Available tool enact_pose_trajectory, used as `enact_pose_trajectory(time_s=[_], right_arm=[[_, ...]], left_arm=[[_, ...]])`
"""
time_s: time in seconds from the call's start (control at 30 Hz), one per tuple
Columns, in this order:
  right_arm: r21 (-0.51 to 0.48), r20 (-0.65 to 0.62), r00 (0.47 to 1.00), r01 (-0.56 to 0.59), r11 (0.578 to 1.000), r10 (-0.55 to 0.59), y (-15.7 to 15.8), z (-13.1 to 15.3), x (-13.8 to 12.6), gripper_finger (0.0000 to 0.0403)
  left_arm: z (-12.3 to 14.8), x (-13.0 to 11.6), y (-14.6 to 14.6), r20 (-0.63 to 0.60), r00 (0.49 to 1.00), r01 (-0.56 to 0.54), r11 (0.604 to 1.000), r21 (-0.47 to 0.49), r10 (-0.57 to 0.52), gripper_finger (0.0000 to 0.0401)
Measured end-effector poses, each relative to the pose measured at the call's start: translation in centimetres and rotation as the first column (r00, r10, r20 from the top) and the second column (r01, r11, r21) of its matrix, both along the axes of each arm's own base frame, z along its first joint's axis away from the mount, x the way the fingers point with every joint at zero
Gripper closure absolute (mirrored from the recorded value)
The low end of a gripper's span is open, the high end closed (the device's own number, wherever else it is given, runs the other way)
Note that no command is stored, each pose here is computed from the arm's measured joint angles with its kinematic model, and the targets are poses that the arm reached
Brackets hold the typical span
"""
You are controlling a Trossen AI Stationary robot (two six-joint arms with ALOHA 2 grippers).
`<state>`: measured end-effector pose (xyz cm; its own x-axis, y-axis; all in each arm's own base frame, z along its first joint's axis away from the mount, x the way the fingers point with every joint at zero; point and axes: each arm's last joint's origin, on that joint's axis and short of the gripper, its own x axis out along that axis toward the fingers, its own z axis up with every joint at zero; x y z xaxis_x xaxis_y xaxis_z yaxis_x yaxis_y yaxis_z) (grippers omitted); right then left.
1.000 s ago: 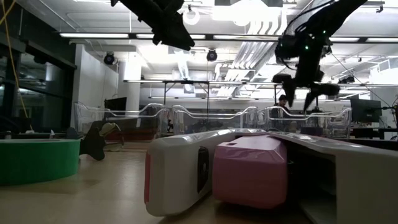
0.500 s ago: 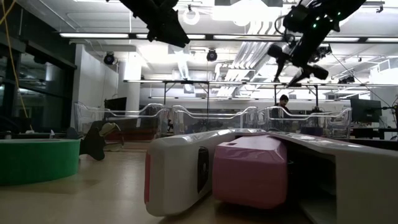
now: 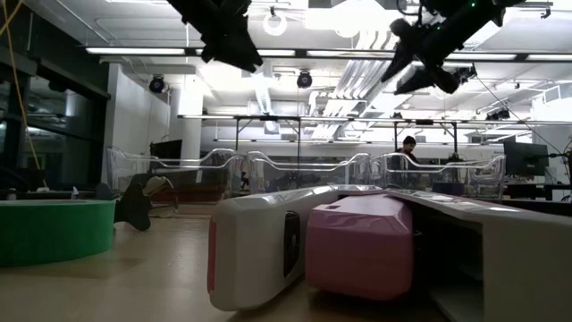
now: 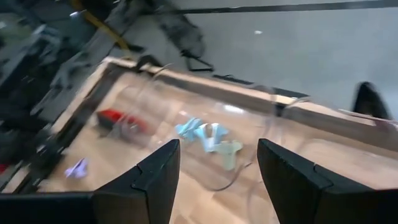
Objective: Pick and place Stapler, Stapler remover, tape
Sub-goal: Put the red tape into the right transparent bin
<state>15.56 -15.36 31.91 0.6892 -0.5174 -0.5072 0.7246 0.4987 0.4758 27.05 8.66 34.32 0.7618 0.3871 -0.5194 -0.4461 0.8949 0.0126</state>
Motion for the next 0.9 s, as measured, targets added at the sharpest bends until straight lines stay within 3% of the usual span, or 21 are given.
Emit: enact_pose_trajectory(time_s=[0.2, 0.4, 0.57, 0.73, 0.9], right_arm=[[-0.01, 0.035, 0.992, -0.119, 0.993, 0.119, 1.3, 0.6, 0.2, 0.0201], [-0.025, 0.02, 0.959, -0.283, 0.959, 0.283, 2.6, 0.6, 0.9, 0.0203], [-0.053, 0.004, 0.926, -0.376, 0.925, 0.377, 3.5, 0.6, 1.5, 0.0203], [-0.074, -0.012, 0.906, -0.424, 0.903, 0.424, 4.2, 0.6, 1.9, 0.0202], [-0.083, -0.019, 0.888, -0.458, 0.885, 0.459, 4.7, 0.6, 2.2, 0.0202]], left_arm=[[-0.6, -0.5, 0.0, -0.017, 0.99, -0.14, 0.982, -0.126, 0.139, 0.0233], [-1.7, -1.3, -0.4, -0.112, 0.973, -0.225, 0.928, -0.298, 0.2, 0.0233], [-2.8, -2.5, -0.9, -0.273, 0.943, -0.289, 0.879, -0.38, 0.192, 0.0233], [-3.7, -4.0, -1.6, -0.436, 0.893, -0.318, 0.838, -0.443, 0.108, 0.0233], [-4.3, -5.2, -2.2, -0.554, 0.829, -0.405, 0.764, -0.503, 0.074, 0.0233]])
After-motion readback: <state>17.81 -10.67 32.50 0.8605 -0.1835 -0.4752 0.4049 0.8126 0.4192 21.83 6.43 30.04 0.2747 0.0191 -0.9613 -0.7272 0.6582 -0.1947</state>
